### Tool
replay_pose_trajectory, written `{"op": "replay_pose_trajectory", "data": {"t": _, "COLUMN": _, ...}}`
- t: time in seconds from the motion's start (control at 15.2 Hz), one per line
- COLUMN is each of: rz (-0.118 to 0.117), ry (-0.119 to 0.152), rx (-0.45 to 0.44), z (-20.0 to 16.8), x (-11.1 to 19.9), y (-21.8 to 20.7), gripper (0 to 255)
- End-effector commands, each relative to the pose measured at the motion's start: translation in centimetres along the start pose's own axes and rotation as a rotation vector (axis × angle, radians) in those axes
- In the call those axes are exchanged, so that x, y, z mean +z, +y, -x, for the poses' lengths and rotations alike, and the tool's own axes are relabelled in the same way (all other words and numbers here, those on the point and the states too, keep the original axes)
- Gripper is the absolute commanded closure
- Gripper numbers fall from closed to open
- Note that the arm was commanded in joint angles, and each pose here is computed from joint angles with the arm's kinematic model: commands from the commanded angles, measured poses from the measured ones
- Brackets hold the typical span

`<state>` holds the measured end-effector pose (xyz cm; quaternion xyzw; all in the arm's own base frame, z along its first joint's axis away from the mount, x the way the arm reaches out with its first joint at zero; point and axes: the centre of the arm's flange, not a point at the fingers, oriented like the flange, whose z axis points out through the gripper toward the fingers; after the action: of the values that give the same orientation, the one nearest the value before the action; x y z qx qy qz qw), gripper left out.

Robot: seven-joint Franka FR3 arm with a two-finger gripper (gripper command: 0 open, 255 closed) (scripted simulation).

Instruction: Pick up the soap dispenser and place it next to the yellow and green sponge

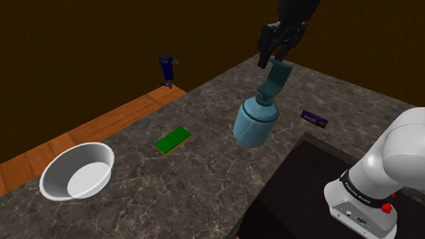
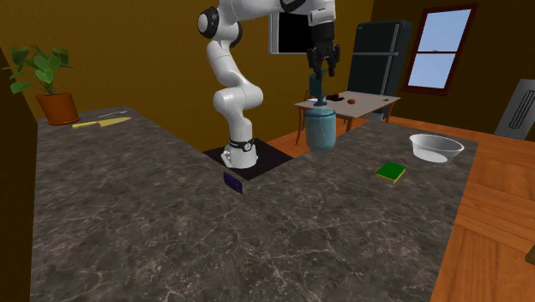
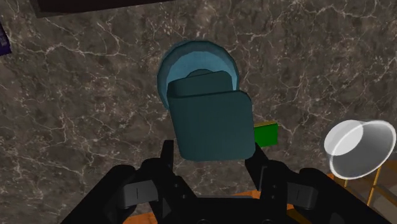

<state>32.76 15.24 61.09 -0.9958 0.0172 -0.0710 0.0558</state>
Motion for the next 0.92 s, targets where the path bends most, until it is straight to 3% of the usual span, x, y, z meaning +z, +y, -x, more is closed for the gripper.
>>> {"op": "replay_pose_trajectory", "data": {"t": 0.0, "rz": -0.001, "ry": 0.001, "rx": 0.001, "z": 0.0, "x": 0.2, "y": -2.8, "gripper": 255}}
{"op": "replay_pose_trajectory", "data": {"t": 0.86, "rz": -0.001, "ry": 0.001, "rx": 0.001, "z": -0.7, "x": 2.2, "y": -19.8, "gripper": 255}}
